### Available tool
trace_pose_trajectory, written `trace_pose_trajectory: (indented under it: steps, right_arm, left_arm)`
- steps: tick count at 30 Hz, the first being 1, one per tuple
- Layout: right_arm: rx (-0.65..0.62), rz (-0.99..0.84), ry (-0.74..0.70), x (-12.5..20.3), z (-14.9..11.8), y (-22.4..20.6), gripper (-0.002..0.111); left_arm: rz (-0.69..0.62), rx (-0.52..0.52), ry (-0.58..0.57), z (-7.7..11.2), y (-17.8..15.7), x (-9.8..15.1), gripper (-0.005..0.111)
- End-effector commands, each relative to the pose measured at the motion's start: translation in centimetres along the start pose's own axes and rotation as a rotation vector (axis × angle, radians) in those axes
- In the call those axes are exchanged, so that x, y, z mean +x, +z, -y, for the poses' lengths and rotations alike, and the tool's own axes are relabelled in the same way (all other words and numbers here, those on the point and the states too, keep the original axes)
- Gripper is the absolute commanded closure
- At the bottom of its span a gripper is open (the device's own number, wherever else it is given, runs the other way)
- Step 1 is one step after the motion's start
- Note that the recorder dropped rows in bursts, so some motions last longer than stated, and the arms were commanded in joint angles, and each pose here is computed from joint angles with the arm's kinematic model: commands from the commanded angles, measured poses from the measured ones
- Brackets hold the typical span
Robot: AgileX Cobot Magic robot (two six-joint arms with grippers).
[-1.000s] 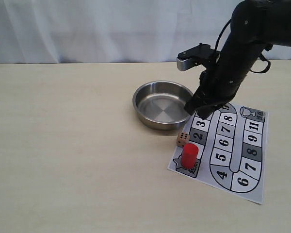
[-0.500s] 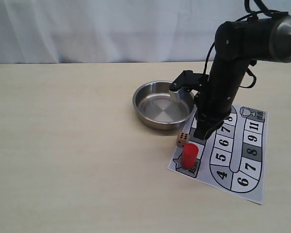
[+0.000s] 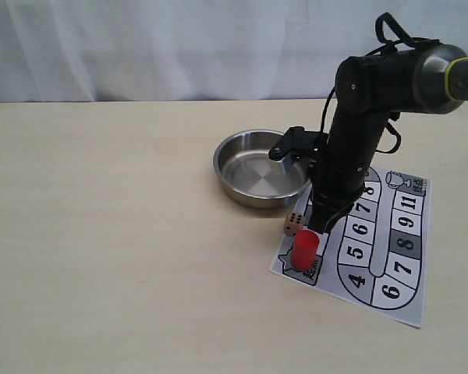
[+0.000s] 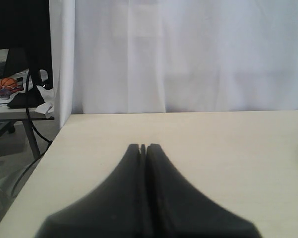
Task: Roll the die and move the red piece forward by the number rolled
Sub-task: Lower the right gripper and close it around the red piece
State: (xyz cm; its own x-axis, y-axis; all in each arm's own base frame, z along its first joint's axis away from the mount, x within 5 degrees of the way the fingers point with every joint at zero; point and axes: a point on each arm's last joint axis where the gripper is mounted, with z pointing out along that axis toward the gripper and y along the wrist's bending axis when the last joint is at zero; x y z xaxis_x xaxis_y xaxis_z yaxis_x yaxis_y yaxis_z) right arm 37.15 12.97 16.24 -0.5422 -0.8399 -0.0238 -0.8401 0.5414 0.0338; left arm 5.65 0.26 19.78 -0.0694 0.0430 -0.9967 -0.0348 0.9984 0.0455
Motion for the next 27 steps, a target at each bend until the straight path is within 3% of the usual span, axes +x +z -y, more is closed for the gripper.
trace_pose_trajectory:
  steps: [1,19,27]
  right_arm:
    - [0.020,0.010,-0.015,0.0,0.2,0.0,0.104]
    - [0.020,0.010,-0.012,0.0,0.2,0.0,0.104]
    - [0.097,0.025,0.121,0.5,0.2,-2.6,0.104]
  left_arm:
    - [0.012,0.000,-0.005,0.0,0.0,-0.2,0.107]
    - [0.012,0.000,-0.005,0.0,0.0,-0.2,0.107]
    - [0.014,0.000,-0.005,0.0,0.0,-0.2,0.107]
